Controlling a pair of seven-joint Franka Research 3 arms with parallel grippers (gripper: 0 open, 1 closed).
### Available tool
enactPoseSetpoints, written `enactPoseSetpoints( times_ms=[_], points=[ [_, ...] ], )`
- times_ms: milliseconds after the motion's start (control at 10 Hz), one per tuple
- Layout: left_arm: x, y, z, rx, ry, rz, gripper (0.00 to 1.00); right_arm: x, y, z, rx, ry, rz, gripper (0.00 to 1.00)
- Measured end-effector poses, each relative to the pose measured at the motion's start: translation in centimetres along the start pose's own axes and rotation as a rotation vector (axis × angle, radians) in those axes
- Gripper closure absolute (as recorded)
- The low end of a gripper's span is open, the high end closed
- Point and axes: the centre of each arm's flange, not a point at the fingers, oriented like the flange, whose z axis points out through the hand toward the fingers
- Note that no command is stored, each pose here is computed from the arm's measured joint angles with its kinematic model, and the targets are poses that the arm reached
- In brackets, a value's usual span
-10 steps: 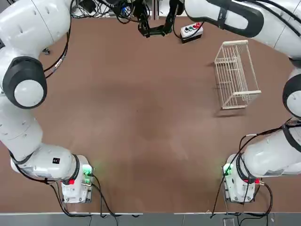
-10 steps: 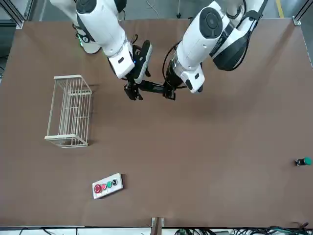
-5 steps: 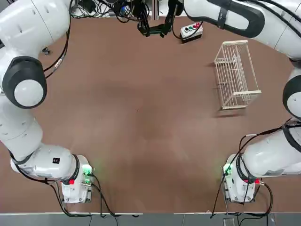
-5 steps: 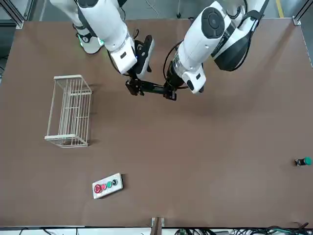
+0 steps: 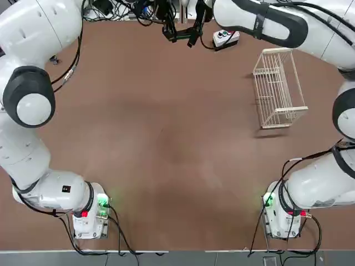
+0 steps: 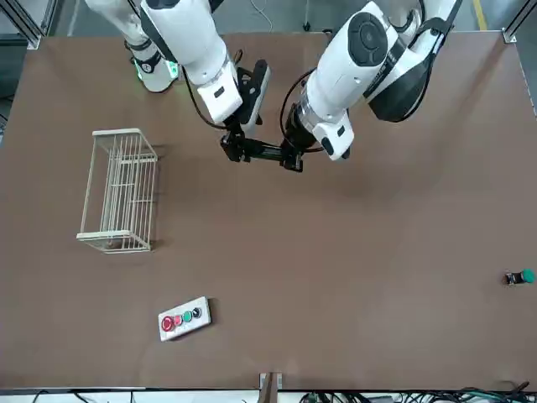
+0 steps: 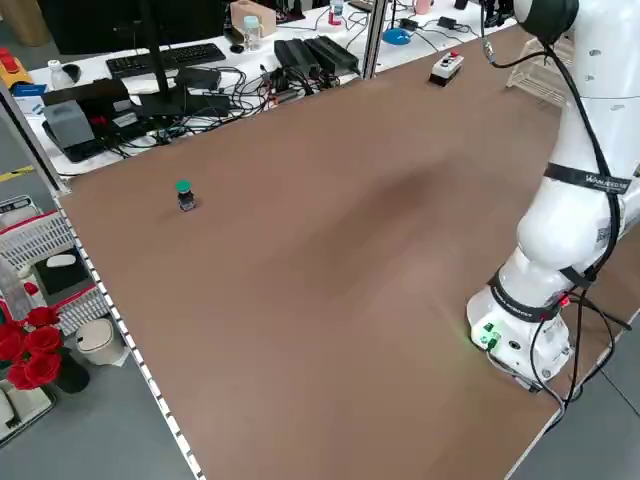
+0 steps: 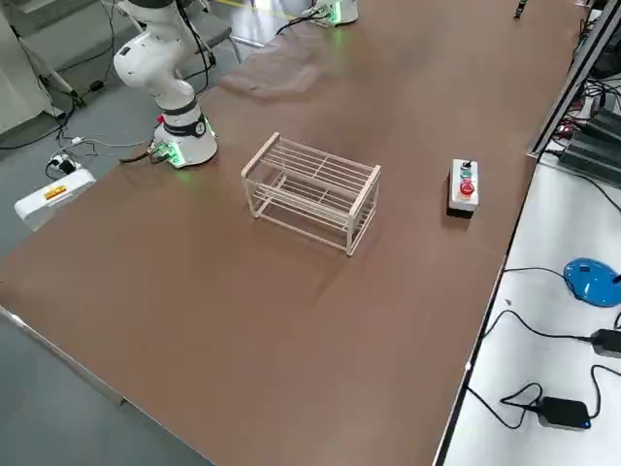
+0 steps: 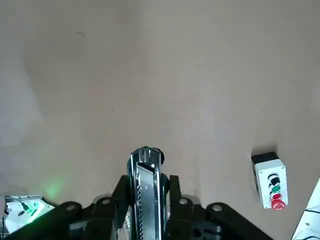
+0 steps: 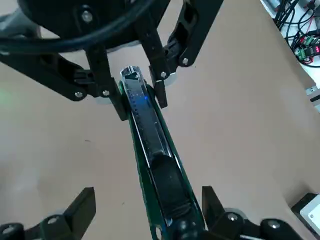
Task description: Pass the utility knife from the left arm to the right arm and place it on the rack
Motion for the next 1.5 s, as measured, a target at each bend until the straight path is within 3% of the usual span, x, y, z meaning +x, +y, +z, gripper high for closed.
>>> enactPoseSetpoints(
  times_ms=[600, 1300, 1500],
  points=[
    [0.0, -0.3, -0.1, 0.018, 0.013, 0.013, 0.65, 0.0, 0.6, -0.2, -0.018, 0.000, 0.008, 0.49],
    [0.1, -0.1, -0.4, 0.011, 0.008, 0.046, 0.63, 0.0, 0.4, -0.2, -0.012, -0.005, 0.005, 0.53],
    [0.1, 0.5, -1.7, -0.020, -0.014, 0.018, 0.36, 0.1, 0.1, 0.0, -0.007, -0.006, 0.022, 0.57]
  ],
)
